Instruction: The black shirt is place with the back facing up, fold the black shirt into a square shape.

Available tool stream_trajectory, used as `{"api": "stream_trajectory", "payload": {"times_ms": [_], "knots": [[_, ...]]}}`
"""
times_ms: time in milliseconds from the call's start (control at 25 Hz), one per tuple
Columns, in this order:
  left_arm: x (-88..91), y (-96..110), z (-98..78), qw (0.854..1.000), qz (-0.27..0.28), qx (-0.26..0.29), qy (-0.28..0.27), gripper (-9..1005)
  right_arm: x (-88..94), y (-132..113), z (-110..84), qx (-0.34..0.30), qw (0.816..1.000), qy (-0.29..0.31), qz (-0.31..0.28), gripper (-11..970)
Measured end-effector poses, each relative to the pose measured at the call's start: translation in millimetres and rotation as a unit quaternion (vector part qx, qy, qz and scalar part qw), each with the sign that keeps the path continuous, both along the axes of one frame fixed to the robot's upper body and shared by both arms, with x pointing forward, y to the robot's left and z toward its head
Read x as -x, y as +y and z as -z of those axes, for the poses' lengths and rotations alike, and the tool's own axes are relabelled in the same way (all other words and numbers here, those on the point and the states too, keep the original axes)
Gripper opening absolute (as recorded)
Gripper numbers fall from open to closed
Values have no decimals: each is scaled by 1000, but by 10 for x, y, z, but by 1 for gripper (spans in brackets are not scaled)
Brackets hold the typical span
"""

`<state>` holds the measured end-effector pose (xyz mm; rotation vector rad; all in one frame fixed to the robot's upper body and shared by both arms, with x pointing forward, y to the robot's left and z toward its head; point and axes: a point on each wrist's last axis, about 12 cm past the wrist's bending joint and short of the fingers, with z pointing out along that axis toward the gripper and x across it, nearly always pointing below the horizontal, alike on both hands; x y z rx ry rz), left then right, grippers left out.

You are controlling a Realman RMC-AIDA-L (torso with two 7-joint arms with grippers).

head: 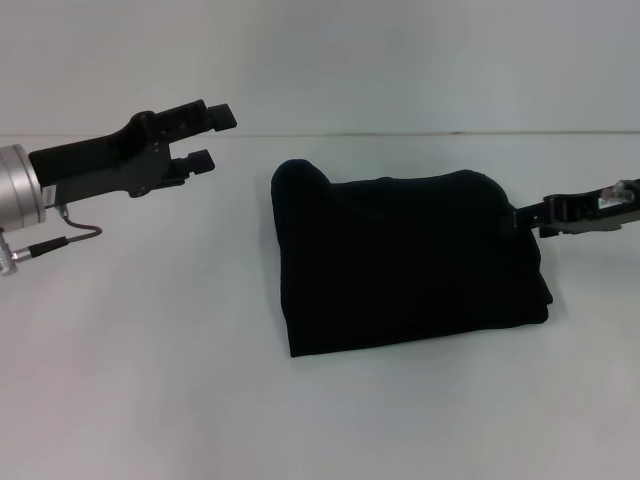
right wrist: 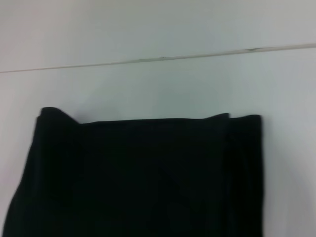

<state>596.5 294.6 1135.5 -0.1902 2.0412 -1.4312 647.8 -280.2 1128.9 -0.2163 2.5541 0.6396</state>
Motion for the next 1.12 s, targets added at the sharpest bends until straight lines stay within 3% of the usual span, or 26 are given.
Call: {"api": "stream_trajectory", "payload": {"times_ms": [320,560,1120], "knots": [[7,21,-1,1000,-4,3,-2,873,39,111,85,-8,1000,-1,-17,665],[11,40,0,1000,-8,5,-3,874,86,139,113,-17,999,12,-30,666],[9,39,-19,1000,-10,13,-8,874,223,84,-70,-109,991,31,-77,661]]}}
